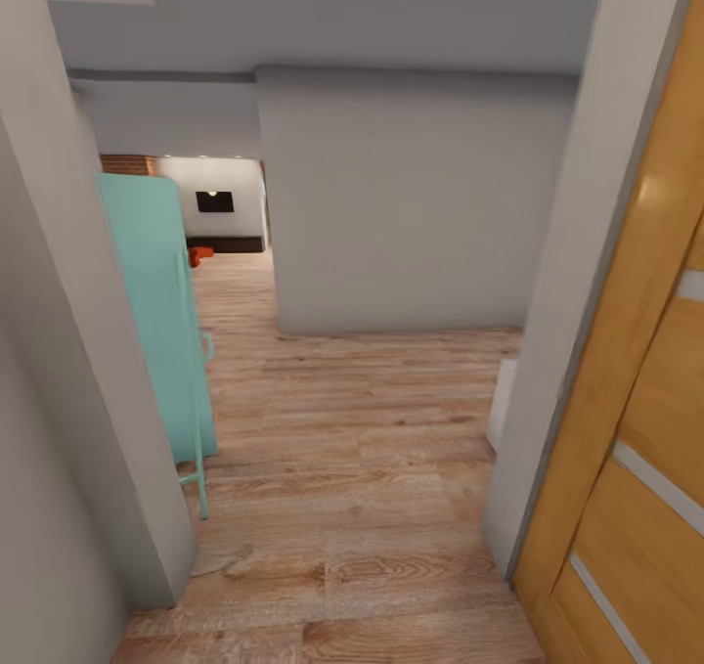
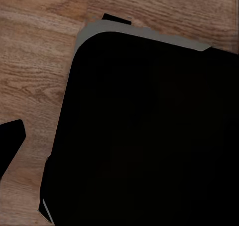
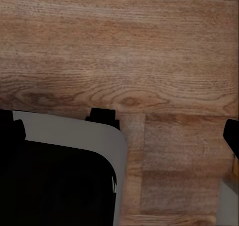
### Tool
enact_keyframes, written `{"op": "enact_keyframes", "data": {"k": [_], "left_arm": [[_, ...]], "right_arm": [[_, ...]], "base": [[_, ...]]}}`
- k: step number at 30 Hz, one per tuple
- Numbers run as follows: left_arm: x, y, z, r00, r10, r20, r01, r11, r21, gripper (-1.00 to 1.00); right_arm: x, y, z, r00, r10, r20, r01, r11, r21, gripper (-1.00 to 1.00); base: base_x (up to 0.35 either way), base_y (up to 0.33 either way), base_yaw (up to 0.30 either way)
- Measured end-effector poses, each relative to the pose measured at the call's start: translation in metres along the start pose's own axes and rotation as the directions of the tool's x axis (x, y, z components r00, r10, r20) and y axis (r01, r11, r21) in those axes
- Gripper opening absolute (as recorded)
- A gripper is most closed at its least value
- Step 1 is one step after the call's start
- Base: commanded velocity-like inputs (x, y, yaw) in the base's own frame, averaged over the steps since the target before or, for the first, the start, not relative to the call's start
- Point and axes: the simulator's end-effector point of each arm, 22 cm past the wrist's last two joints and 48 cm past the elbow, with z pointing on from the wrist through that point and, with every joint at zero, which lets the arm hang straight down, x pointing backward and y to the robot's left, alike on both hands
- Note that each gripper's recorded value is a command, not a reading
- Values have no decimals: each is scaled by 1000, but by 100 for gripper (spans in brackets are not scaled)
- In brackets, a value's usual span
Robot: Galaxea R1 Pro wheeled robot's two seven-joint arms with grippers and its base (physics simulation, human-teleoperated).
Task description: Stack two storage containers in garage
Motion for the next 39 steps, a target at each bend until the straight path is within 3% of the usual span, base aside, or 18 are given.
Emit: {"op": "enact_keyframes", "data": {"k": [39], "left_arm": [[0,0,0,1000,1,-2,-1,1000,0,100]], "right_arm": [[-1,-1,0,1000,14,2,-14,1000,4,100]], "base": [[326,6,0]]}}
